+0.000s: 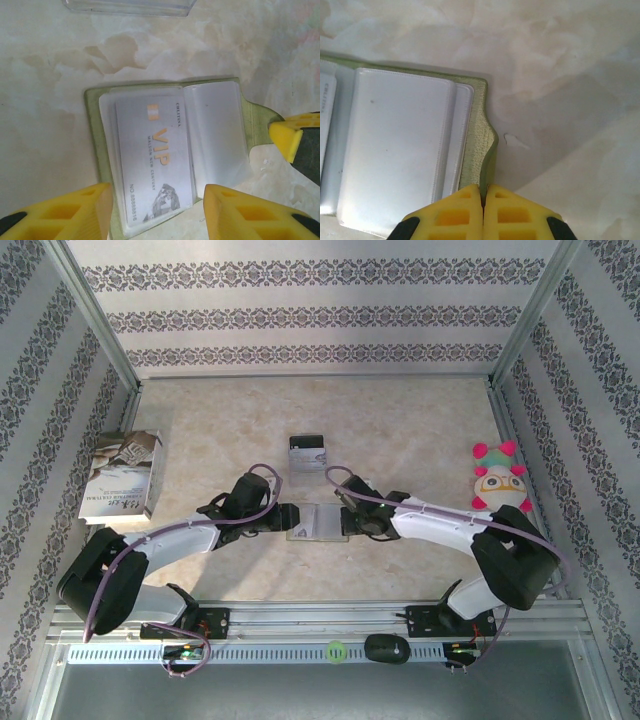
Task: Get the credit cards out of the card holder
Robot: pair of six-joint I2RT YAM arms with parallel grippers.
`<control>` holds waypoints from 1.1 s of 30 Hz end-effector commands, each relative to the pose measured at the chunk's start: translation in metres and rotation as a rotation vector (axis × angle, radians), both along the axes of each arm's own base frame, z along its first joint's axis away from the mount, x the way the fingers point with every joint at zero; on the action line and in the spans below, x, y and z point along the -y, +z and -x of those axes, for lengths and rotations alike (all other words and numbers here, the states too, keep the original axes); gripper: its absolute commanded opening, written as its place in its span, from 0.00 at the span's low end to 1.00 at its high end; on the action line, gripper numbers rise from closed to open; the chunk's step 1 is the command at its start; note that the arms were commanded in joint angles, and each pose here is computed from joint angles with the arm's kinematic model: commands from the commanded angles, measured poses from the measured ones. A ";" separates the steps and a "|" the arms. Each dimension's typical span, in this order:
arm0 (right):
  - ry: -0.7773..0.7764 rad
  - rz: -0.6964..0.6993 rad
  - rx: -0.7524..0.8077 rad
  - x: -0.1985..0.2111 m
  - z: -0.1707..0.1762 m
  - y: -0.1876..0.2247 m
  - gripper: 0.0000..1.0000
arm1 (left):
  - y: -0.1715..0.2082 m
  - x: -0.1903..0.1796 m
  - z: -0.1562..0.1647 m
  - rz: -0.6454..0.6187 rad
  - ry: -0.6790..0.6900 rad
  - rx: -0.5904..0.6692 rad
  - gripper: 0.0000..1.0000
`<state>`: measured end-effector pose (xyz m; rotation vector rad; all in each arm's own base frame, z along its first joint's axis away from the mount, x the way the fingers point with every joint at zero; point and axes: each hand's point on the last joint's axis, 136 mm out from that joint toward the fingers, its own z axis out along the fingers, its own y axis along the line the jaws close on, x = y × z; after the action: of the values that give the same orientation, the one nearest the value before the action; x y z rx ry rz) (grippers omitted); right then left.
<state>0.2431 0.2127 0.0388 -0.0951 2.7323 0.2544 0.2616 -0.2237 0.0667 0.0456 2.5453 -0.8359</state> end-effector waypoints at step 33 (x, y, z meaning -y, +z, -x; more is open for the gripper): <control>0.257 -0.286 0.156 -0.073 -0.009 0.068 0.27 | -0.036 0.024 -0.002 -0.181 -0.137 -0.016 0.52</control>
<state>0.2503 0.2634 0.0929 -0.3301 2.5325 0.5576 0.2704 -0.2454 0.0417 0.2656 2.6134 -0.6646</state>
